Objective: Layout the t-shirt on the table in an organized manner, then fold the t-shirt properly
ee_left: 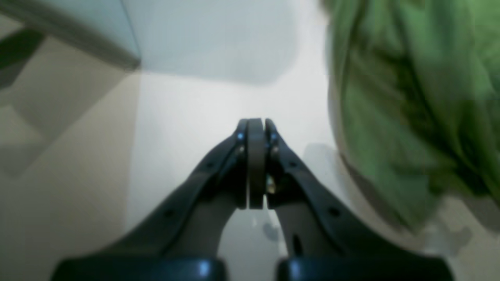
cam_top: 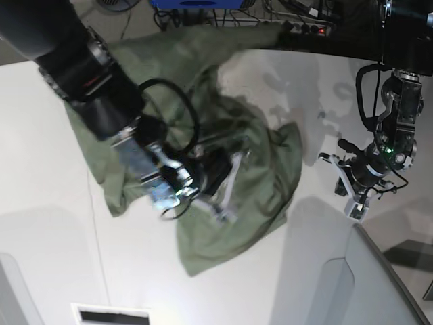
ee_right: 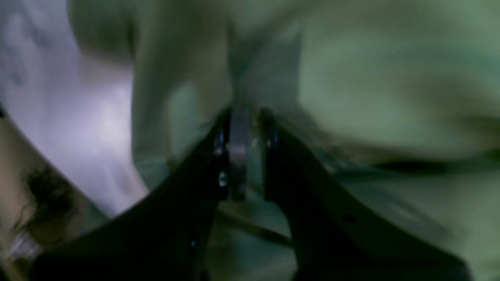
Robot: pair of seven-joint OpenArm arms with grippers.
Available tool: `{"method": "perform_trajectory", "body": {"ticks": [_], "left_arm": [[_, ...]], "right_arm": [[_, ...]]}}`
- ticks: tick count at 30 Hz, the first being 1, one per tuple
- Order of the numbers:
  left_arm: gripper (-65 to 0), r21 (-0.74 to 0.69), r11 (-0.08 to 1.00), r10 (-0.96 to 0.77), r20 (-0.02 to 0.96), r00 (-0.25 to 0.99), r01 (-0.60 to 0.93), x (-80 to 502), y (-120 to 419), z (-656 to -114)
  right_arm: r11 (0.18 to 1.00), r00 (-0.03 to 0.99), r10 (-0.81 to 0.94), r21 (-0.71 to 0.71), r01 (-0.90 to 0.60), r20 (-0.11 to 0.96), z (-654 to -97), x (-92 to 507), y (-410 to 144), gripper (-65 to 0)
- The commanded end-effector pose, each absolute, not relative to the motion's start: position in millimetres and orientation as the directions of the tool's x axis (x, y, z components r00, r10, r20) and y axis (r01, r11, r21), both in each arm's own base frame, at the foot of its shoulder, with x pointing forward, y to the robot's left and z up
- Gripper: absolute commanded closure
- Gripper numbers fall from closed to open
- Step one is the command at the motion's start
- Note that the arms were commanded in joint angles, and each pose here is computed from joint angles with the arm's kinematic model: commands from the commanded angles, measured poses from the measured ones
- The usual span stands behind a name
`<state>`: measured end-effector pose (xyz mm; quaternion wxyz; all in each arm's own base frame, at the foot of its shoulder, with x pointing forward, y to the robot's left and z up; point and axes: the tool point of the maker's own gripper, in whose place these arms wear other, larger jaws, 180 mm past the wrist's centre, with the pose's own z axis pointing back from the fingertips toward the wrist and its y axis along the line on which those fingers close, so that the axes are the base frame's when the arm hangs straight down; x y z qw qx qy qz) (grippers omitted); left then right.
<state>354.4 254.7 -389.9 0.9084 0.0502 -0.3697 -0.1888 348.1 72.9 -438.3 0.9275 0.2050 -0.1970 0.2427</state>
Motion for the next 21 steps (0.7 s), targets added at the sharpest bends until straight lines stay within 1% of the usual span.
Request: {"method": "perform_trajectory", "body": {"ticks": [1, 3, 6, 9, 11, 13, 15, 17, 21], "left_arm": [[0.0, 0.236, 0.925, -0.374, 0.708, 0.600, 0.298, 374, 246, -369], [0.0, 0.212, 0.926, -0.366, 0.712, 0.599, 0.313, 378, 232, -374], [0.0, 0.172, 0.917, -0.368, 0.715, 0.595, 0.360, 385, 199, -384], [0.0, 0.123, 0.904, -0.370, 0.705, 0.606, 0.409, 390, 162, -400], [0.0, 0.090, 0.895, -0.375, 0.680, 0.630, 0.436, 395, 140, -417], [0.0, 0.067, 0.891, -0.375, 0.667, 0.644, 0.449, 396, 129, -435], [0.0, 0.058, 0.887, -0.374, 0.673, 0.639, 0.458, 397, 124, -454], [0.0, 0.076, 0.892, -0.380, 0.660, 0.648, 0.446, 394, 131, -471], [0.0, 0.131, 0.901, -0.398, 0.627, 0.670, 0.413, 387, 152, -496]], "right_arm": [[0.845, 0.794, 0.279, 0.254, -0.470, 0.540, -410, 384, 49, -5.6], [0.904, 0.830, 0.132, 0.278, -0.324, 0.541, -399, 395, 10, -5.6], [0.937, 0.846, -0.025, 0.308, -0.166, 0.533, -386, 396, -35, -5.6], [0.939, 0.870, -0.091, 0.332, -0.086, 0.484, -389, 379, -57, -5.6], [0.935, 0.898, -0.115, 0.352, -0.047, 0.426, -401, 360, -62, -5.6], [0.930, 0.908, -0.132, 0.368, -0.026, 0.398, -407, 342, -65, -5.6], [0.924, 0.903, -0.138, 0.381, -0.030, 0.406, -404, 327, -62, -5.6], [0.921, 0.903, -0.151, 0.388, -0.019, 0.403, -401, 308, -60, -5.4], [0.908, 0.899, -0.278, 0.398, 0.131, 0.339, -397, 277, -70, -5.4]]}}
